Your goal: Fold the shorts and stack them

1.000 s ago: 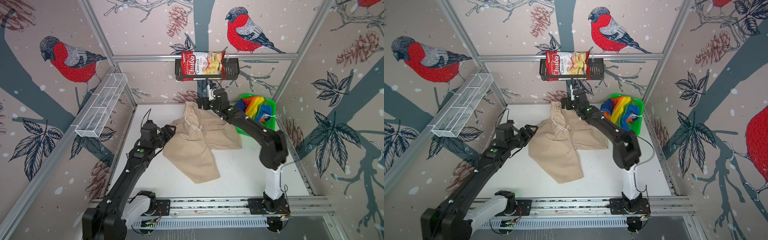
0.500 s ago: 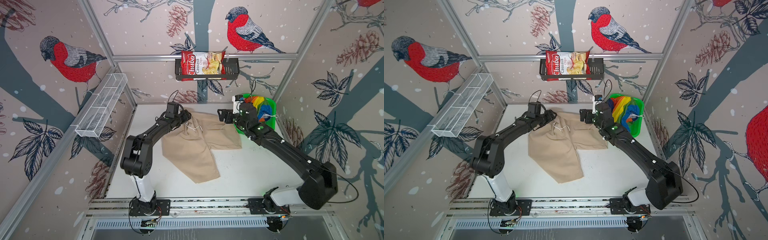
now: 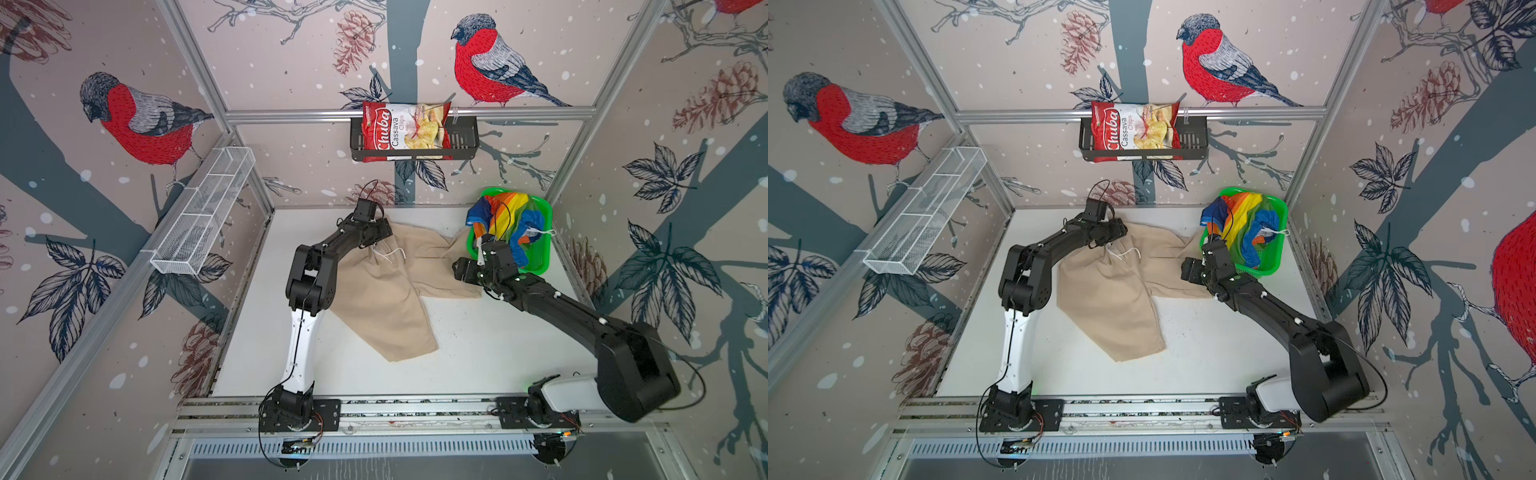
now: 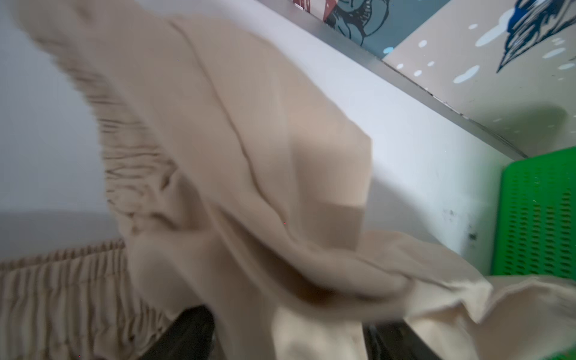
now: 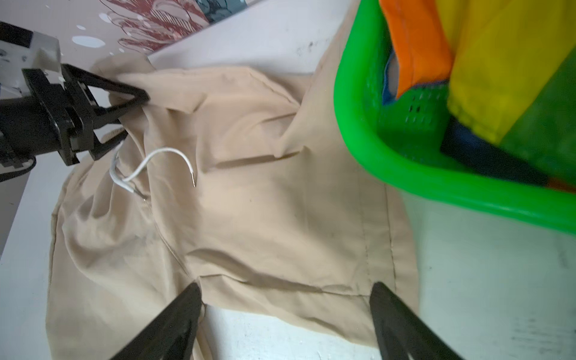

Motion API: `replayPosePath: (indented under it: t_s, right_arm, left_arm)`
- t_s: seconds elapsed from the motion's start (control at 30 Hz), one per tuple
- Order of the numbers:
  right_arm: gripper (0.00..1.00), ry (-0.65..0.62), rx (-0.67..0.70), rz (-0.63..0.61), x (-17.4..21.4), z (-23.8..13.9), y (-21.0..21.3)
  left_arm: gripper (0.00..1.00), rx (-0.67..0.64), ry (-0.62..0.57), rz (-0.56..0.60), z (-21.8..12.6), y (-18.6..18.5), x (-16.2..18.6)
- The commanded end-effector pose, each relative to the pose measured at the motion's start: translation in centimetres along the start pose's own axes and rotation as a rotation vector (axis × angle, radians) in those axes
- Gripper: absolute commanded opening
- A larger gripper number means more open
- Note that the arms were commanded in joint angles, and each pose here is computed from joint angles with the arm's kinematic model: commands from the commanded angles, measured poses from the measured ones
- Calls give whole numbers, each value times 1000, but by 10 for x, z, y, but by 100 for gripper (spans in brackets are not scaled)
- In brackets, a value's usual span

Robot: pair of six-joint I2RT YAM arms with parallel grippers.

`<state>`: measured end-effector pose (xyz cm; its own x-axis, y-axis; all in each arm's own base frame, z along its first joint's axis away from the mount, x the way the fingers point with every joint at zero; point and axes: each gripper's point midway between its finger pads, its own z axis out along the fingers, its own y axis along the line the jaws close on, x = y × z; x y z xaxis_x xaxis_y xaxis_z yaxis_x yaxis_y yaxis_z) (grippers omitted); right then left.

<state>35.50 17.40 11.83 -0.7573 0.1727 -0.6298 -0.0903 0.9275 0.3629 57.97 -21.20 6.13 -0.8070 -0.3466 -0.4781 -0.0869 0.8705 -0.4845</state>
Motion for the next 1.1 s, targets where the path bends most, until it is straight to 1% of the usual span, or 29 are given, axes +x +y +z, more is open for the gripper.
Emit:
replayPosePath:
  t_s: [0.0,0.03,0.13,0.23,0.3,0.37,0.53,0.77,0.87,0.97,1.07]
  right_arm:
    - [86,18,-59,39,7,14,11]
    - [86,26,-56,40,9,18,12]
    - [86,59,-50,38,17,33,14]
    - [86,83,-49,31,23,47,18]
    - [86,100,-57,29,25,58,22]
    - [85,112,-67,25,23,69,27]
    - [84,130,-92,3,16,98,45]
    - [83,154,-95,-54,-6,147,61]
    - [83,186,-86,-88,-18,169,67]
    - [82,186,-97,-119,-38,187,76]
    - [80,165,-128,-135,-65,189,87]
  left_arm:
    - [71,-83,16,33,10,16,-1]
    - [70,-100,10,35,12,19,-4]
    - [65,-178,10,10,17,45,-11]
    - [60,-250,49,-87,12,83,-15]
    - [58,-286,84,-155,4,109,-9]
    - [58,-312,86,-187,-10,126,-2]
    - [59,-347,71,-255,-52,143,31]
    - [63,-362,99,-358,-106,158,97]
    - [67,-311,105,-377,-120,151,109]
    - [74,-214,93,-375,-134,128,102]
    - [81,-110,44,-327,-158,94,75]
